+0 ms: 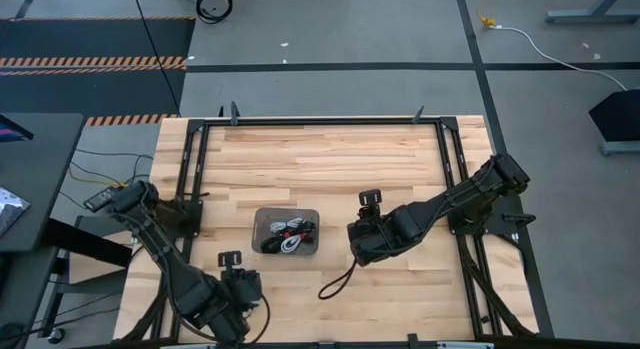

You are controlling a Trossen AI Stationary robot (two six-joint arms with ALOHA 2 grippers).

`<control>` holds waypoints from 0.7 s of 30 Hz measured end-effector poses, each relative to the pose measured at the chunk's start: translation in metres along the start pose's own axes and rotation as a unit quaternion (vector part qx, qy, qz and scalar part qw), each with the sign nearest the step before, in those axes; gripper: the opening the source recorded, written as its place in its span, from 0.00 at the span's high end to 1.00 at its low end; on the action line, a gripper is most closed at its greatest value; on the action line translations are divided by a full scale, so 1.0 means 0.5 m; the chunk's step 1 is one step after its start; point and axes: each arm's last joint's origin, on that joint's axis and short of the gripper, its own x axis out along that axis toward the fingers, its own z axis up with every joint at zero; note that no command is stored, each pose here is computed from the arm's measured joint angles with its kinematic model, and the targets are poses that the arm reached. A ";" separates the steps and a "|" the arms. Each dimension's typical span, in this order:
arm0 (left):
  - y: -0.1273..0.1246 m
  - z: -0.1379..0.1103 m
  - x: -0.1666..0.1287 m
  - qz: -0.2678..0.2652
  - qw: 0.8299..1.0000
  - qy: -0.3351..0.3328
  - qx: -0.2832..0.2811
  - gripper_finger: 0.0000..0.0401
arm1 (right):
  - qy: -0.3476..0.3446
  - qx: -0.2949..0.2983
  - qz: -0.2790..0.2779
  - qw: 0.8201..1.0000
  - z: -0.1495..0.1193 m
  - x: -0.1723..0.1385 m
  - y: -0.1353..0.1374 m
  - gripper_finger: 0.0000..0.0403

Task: Pick and place USB-C Cables
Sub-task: Put the black USB cable into the black bin

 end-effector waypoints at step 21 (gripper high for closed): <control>-0.067 -0.067 0.067 0.097 0.989 0.045 0.107 0.63 | 0.000 0.016 0.013 1.000 0.001 0.000 0.002 0.64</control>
